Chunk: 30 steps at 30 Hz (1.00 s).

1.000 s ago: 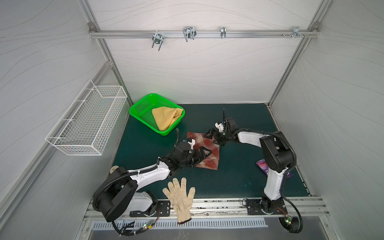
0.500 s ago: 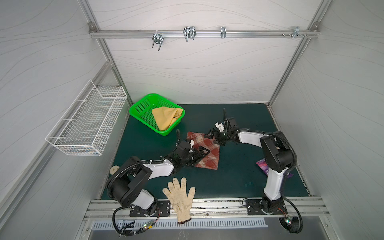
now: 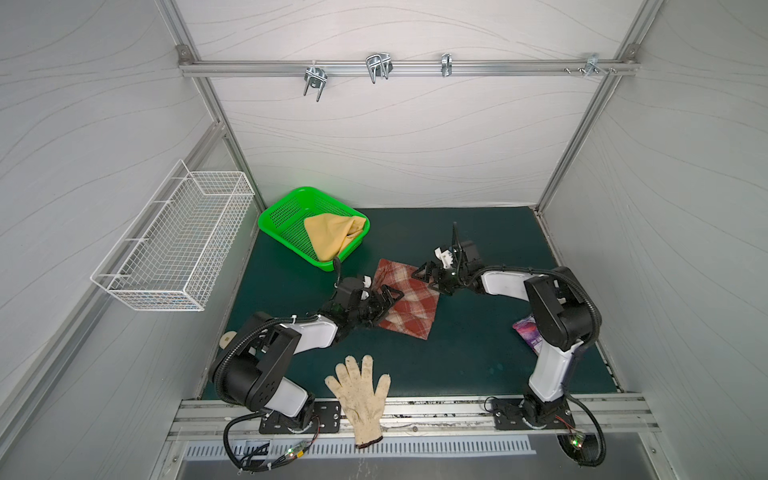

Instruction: Fold and stack the skirts

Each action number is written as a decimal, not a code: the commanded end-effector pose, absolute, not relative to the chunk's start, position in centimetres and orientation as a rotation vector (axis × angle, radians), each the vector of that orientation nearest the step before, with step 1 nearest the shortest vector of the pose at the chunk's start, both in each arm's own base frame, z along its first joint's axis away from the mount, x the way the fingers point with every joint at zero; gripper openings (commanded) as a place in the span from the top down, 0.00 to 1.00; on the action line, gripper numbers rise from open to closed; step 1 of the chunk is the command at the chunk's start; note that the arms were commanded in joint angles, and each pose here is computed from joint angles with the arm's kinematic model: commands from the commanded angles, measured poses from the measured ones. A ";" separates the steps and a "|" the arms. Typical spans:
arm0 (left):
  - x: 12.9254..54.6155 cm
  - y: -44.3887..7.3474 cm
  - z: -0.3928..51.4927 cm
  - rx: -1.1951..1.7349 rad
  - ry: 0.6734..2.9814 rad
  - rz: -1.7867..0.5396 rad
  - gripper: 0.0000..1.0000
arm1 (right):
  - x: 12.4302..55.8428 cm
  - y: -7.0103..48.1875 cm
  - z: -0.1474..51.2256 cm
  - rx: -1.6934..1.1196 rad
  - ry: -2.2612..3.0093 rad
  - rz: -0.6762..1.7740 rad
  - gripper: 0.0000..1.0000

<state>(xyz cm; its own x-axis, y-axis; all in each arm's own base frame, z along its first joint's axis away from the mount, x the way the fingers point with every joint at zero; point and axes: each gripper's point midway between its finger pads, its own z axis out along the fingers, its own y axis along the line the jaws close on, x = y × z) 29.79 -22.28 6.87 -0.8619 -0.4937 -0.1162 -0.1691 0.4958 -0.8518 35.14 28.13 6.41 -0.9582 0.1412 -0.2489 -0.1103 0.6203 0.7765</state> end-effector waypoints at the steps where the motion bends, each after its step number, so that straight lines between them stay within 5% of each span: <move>1: 30.3 -20.1 5.7 -0.609 2.445 -1.211 0.02 | 33.3 26.0 3.7 0.203 2.627 1.181 0.01; 17: 37.5 -18.2 7.0 -0.598 2.509 -1.104 0.03 | 25.3 30.4 6.9 0.181 2.501 1.218 0.01; 30: 35.9 -17.7 17.4 -0.485 2.350 -1.192 0.03 | 26.7 32.5 20.6 -0.220 2.287 1.154 0.01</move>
